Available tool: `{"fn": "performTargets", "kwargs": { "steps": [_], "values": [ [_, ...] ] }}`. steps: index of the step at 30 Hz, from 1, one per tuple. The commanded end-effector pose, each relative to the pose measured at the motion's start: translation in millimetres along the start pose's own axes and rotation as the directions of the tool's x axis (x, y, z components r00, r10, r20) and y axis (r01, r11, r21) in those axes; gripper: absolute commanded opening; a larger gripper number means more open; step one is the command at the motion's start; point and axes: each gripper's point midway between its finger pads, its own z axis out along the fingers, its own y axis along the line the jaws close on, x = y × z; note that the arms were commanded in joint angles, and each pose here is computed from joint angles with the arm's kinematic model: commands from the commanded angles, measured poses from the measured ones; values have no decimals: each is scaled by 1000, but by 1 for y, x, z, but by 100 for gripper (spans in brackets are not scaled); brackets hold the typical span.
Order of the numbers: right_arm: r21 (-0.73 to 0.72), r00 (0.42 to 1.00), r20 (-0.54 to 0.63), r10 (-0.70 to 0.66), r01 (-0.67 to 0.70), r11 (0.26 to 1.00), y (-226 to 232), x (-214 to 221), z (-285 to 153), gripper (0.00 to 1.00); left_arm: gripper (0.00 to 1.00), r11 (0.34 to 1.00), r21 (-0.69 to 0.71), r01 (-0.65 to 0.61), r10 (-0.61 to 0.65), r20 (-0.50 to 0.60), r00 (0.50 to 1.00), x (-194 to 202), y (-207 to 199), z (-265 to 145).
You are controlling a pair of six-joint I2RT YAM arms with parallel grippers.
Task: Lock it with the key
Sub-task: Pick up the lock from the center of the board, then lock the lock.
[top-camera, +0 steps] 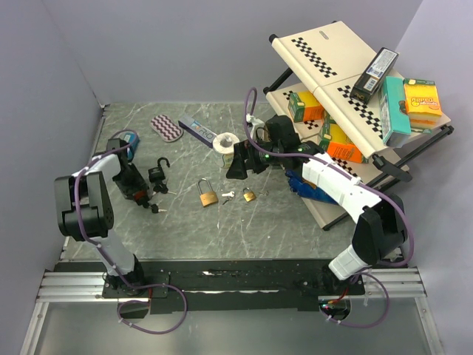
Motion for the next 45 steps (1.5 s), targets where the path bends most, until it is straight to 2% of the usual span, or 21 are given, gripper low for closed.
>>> {"fn": "performTargets", "kwargs": {
  "steps": [1, 3, 5, 8, 12, 16, 21, 25, 27, 33, 36, 45],
  "values": [
    [-21, 1000, 7, 8, -8, 1000, 4, -6, -1, 100, 25, 1000, 18, -10, 9, 27, 1000, -1, 6, -17],
    [-49, 1000, -6, 15, -15, 999, 8, -4, 0, 99, 11, 996, 91, 0, -5, 55, 998, -4, -4, -36],
    [-78, 1000, -9, 15, -16, 997, 13, -5, 1, 99, 1, 989, 148, -1, -11, 75, 997, -6, -13, -52],
    [-162, 1000, 6, 6, -5, 987, 27, -11, 1, 98, 1, 960, 279, -21, -20, 144, 989, -13, -36, -89],
    [-228, 998, 65, -13, 28, 973, 43, -27, -3, 98, 1, 880, 463, -107, -28, 276, 961, -21, -70, -153],
    [-207, 983, 184, -16, 55, 977, 52, -62, -10, 98, 1, 760, 620, -195, -60, 365, 929, -20, -107, -217],
    [-220, 973, 230, -31, 83, 972, 69, -87, -6, 95, 1, 585, 753, -301, -92, 430, 898, -5, -153, -284],
    [-210, 960, 268, -86, 145, 967, 96, -96, 7, 95, 1, 475, 829, -296, -129, 398, 908, 14, -182, -316],
    [-148, 941, 310, -133, 186, 971, 99, -101, 12, 95, 1, 447, 853, -269, -161, 373, 914, 18, -191, -326],
    [8, 920, 364, -144, 151, 988, 102, -113, 34, 97, 1, 396, 906, -149, -206, 246, 947, 27, -206, -335],
    [61, 910, 390, -139, 125, 990, 98, -123, 39, 97, 1, 375, 917, -137, -218, 231, 948, 31, -209, -343],
    [112, 891, 426, -156, 119, 987, 94, -139, 50, 86, 1, 362, 928, -85, -222, 175, 959, 39, -208, -338]
  ]
}}
